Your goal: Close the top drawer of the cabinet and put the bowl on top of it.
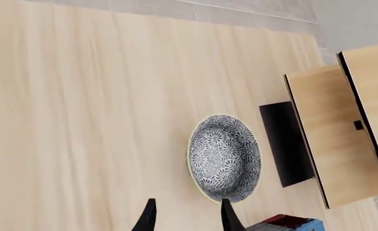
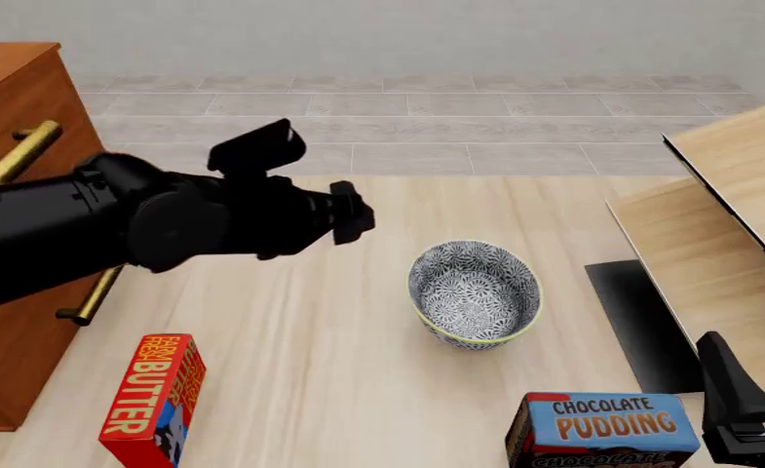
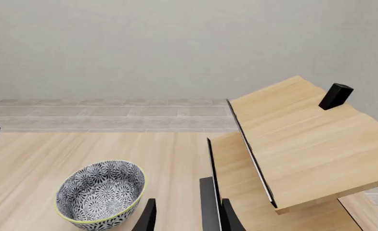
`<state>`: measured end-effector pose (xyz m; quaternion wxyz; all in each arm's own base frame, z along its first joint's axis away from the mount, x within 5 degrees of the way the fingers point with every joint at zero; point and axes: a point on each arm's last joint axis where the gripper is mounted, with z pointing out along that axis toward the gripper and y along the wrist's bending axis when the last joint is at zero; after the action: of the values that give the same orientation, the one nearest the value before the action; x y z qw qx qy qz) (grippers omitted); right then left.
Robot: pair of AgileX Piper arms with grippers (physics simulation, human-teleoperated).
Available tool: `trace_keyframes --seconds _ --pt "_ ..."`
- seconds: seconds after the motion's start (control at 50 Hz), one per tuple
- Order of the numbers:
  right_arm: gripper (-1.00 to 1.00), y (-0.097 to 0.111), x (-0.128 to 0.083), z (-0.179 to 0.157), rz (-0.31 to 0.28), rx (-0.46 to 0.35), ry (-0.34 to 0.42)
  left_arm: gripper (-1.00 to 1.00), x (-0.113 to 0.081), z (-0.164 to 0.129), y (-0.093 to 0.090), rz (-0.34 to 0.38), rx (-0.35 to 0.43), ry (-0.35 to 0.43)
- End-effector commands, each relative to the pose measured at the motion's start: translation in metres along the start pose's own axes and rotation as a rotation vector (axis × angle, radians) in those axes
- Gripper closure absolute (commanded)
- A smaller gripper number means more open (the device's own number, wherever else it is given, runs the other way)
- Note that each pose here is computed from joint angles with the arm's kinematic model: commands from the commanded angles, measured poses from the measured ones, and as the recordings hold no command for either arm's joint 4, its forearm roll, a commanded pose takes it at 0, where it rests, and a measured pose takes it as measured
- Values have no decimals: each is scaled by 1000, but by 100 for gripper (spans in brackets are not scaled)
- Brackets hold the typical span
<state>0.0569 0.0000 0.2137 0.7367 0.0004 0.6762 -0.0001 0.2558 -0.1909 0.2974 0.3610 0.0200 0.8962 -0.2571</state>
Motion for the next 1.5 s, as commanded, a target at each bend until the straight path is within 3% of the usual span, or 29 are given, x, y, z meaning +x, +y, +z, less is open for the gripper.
trace_keyframes --seconds 0.02,1.5 --pt "-100 0 0 0 0 0 -1 -100 0 18 5 -29 -11 -2" --pt "-100 0 0 0 0 0 0 -100 25 93 6 -97 -4 36"
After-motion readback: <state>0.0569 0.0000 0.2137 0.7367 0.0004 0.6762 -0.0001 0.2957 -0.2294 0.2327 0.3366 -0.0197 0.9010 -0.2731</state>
